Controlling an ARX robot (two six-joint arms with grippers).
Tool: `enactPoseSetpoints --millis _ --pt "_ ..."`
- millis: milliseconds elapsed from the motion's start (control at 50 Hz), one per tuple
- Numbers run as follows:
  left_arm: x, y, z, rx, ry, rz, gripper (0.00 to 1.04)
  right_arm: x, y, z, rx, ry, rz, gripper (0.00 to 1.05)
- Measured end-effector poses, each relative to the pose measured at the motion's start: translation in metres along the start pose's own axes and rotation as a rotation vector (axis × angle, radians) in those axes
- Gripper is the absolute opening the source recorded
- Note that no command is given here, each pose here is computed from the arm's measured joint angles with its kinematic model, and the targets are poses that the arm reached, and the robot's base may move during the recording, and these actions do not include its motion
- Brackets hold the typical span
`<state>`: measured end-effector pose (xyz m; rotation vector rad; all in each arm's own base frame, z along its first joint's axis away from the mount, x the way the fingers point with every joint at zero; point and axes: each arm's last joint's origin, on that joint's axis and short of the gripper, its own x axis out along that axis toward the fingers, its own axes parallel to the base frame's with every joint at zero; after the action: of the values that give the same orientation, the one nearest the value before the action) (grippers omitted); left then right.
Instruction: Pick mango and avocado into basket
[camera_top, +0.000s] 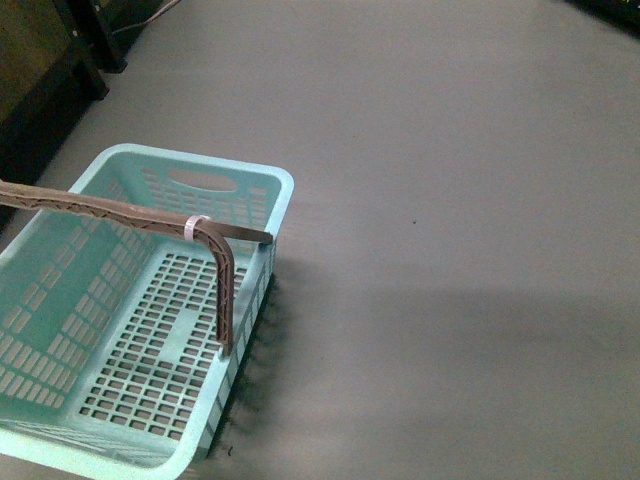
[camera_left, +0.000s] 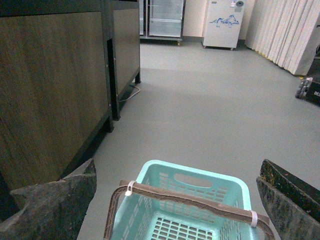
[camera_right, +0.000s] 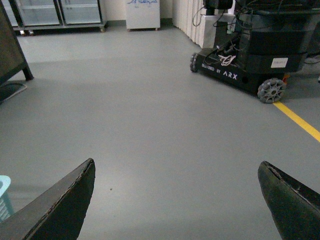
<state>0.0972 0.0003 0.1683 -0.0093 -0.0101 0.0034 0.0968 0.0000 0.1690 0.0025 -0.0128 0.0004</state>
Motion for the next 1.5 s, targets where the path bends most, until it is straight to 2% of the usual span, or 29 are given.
enactPoseSetpoints --millis 500,520,560,580,620,680,840,901,1121,1501 --pt "0.0 0.0 0.0 -0.001 0.003 -0.001 0.97 0.0 0.0 0.0 0.0 0.0 0.0 0.96" --pt "0.0 0.0 -0.001 -0.044 0.045 -0.007 0.97 0.0 0.0 0.0 0.0 0.0 0.0 0.96" --pt "0.001 -0.001 0.0 -0.181 0.244 -0.006 0.97 0.0 0.0 0.0 0.0 0.0 0.0 0.96" --pt "0.003 -0.002 0.001 -0.302 0.36 0.021 0.97 0.0 0.0 0.0 0.0 0.0 0.0 0.96" --pt "0.008 -0.002 -0.001 -0.481 0.483 0.076 0.97 0.0 0.0 0.0 0.0 0.0 0.0 0.96" --pt "0.015 -0.003 -0.002 -0.632 0.532 0.117 0.97 0.0 0.0 0.0 0.0 0.0 0.0 0.96" --pt "0.046 -0.004 0.004 -1.017 0.522 0.202 0.97 0.0 0.0 0.0 0.0 0.0 0.0 0.96" --pt "0.061 -0.005 0.0 -1.114 0.531 0.233 0.97 0.0 0.0 0.0 0.0 0.0 0.0 0.96" --pt "0.102 -0.017 -0.027 -1.244 0.599 0.331 0.97 0.0 0.0 0.0 0.0 0.0 0.0 0.96" --pt "0.182 -0.045 -0.077 -1.224 0.717 0.416 0.97 0.0 0.0 0.0 0.0 0.0 0.0 0.96"
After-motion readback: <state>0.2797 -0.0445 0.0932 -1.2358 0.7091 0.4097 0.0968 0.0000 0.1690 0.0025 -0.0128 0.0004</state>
